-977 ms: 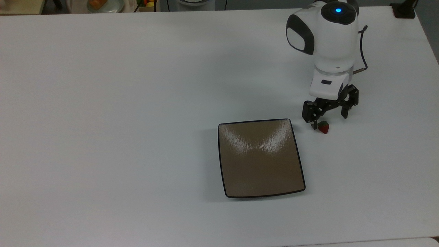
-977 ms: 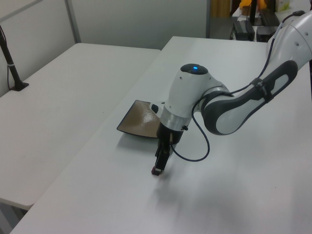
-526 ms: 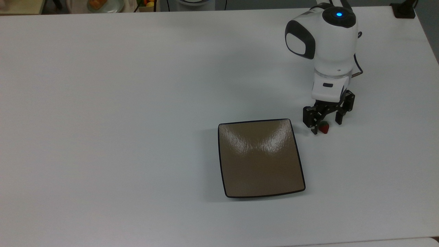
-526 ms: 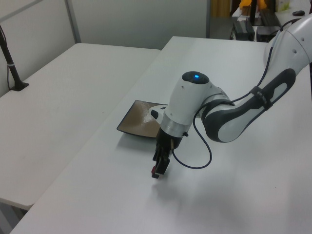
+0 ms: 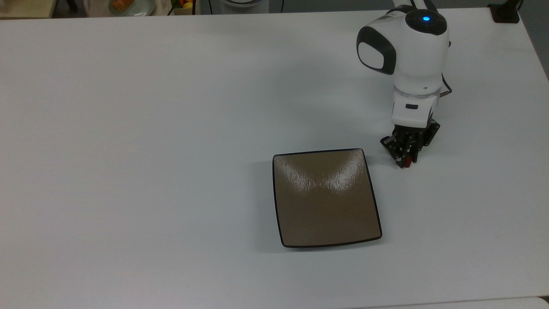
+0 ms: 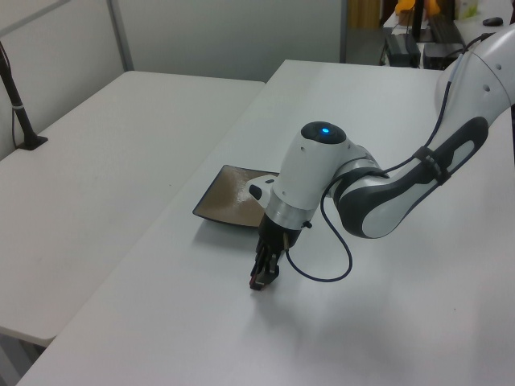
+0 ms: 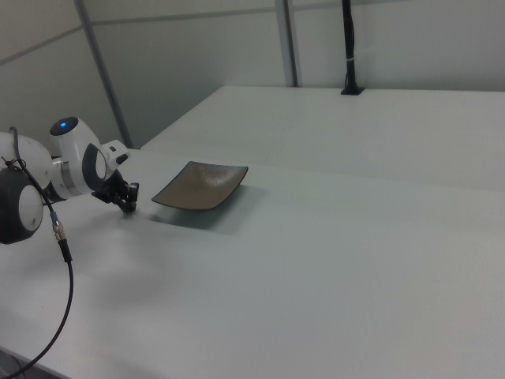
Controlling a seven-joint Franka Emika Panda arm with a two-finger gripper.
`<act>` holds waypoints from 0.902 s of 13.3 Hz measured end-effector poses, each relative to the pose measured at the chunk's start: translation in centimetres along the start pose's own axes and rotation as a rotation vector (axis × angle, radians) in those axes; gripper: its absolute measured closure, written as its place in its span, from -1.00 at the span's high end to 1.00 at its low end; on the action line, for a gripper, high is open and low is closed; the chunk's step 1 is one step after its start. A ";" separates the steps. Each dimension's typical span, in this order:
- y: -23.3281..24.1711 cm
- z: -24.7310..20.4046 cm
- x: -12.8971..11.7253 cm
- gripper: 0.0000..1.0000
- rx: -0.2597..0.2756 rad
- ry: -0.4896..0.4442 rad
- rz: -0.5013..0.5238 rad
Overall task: Strawberries on a ceramic plate
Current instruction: 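Lower the gripper and close it on the strawberry, then lift the strawberry and carry it over the square plate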
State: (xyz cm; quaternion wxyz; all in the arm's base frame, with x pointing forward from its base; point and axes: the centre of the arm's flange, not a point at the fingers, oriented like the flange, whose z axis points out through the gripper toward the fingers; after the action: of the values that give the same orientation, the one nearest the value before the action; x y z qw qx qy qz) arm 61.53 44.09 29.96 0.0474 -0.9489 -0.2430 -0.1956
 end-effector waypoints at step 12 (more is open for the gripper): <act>7.1 -18.2 4.0 -0.37 -0.050 -0.057 0.143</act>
State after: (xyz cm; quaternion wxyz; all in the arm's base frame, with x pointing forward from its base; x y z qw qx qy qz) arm 61.80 36.24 48.34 0.0308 -0.9699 -0.1710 -0.1708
